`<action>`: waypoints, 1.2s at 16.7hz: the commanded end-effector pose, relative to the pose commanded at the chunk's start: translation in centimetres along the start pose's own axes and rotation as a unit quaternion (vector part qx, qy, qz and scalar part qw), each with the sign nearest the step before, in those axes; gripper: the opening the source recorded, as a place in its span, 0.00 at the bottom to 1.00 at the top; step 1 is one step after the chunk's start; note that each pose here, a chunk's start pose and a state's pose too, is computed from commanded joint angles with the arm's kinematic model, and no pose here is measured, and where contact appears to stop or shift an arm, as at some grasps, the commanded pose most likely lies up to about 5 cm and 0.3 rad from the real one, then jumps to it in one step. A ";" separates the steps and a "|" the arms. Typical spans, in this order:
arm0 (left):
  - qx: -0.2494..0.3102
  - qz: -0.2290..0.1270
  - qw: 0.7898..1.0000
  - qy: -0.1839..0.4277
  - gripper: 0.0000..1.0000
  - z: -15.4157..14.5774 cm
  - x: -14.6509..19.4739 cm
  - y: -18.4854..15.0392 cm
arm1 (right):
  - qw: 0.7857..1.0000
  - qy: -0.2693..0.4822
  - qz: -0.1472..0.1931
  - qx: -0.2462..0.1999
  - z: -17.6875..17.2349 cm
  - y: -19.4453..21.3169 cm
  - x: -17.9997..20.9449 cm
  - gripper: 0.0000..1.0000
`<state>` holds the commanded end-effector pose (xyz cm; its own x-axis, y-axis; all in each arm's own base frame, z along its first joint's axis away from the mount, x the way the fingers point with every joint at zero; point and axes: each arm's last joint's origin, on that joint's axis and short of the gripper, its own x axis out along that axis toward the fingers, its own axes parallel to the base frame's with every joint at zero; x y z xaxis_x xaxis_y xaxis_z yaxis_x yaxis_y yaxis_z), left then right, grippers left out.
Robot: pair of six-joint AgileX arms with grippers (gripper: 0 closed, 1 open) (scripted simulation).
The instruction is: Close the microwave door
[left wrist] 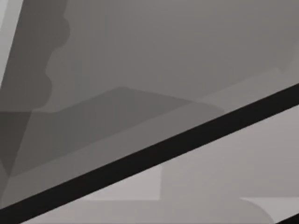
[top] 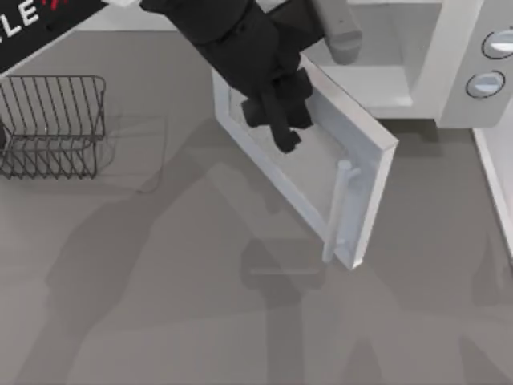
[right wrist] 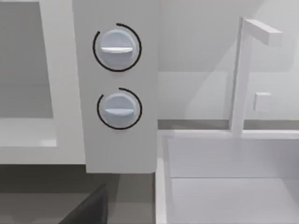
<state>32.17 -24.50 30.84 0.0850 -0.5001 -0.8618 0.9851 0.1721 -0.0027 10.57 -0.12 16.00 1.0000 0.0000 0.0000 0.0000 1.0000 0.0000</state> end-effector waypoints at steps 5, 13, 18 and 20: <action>0.000 0.001 1.000 0.000 0.00 0.6 0.3 -0.1 | 1.000 0.000 0.000 0.000 0.0 0.0 0.0 1.00; -0.020 -0.058 0.997 0.048 0.00 0.1 3.8 -0.9 | 1.000 0.000 0.000 0.000 0.0 0.0 0.0 1.00; -0.018 -0.041 0.998 0.037 0.00 1.1 3.4 -0.8 | 1.000 0.000 0.000 0.000 0.0 0.0 0.0 1.00; -0.006 -0.011 1.000 0.010 0.00 1.8 1.8 -0.6 | 1.000 0.000 0.000 0.000 0.0 0.0 0.0 1.00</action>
<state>31.99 -27.06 30.26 0.0605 -0.4874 -0.8711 0.9847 0.1718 -0.0278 10.57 -0.12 16.00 1.0000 0.0000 0.0000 0.0000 1.0000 0.0000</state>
